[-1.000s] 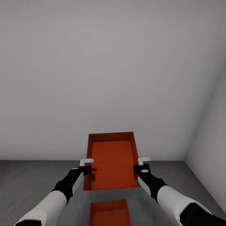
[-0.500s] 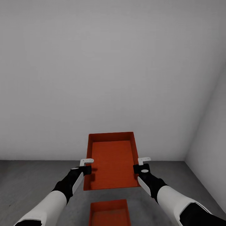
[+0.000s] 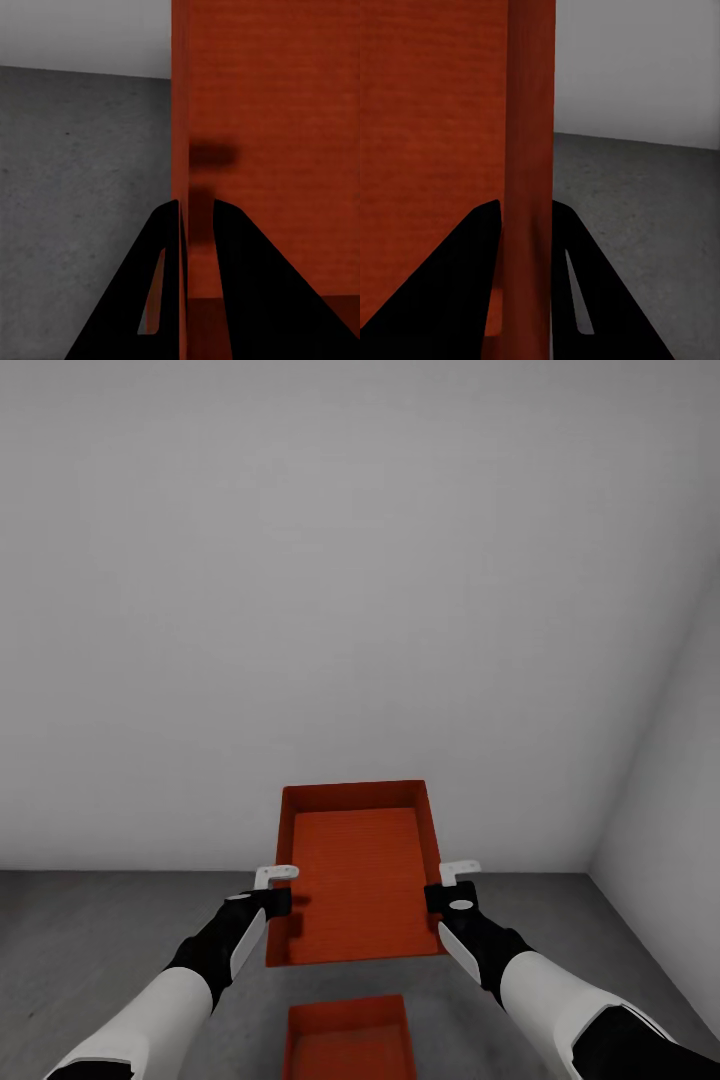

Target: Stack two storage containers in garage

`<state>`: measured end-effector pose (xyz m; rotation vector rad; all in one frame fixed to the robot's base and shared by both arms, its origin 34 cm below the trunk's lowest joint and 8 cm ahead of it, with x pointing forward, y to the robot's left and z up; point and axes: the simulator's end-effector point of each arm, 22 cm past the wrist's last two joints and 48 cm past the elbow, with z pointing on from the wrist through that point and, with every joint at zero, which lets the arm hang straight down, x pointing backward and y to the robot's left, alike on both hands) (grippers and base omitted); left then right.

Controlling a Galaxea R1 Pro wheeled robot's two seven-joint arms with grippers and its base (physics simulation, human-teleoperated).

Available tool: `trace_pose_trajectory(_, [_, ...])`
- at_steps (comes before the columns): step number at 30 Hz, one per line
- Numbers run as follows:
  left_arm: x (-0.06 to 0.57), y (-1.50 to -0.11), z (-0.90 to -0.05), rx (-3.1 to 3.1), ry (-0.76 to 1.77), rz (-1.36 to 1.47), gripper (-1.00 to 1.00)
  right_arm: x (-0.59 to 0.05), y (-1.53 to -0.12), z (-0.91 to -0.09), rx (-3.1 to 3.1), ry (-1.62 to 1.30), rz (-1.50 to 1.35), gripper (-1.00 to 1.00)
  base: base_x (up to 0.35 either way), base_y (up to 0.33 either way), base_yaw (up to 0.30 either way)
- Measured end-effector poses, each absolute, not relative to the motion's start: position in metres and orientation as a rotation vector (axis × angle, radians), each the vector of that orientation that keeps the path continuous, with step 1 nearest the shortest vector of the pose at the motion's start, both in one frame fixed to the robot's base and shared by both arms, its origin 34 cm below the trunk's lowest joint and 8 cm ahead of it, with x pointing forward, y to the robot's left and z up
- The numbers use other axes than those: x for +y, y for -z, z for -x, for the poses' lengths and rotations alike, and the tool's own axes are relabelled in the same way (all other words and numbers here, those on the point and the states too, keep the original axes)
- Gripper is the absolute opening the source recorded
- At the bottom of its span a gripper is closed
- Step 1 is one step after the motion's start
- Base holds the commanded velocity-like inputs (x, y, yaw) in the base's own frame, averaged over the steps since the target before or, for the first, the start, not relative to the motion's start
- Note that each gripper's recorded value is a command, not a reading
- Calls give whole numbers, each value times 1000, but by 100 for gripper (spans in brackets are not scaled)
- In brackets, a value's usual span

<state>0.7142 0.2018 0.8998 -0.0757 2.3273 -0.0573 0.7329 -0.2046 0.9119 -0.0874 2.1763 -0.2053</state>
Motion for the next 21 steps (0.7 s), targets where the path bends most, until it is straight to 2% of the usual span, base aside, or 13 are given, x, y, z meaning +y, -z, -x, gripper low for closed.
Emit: trace_pose_trajectory(21, [201, -896, -715, 2316, 65, 79, -100, -205, -911, -735, 2164, 209, 92, -100, 0, 0, 0])
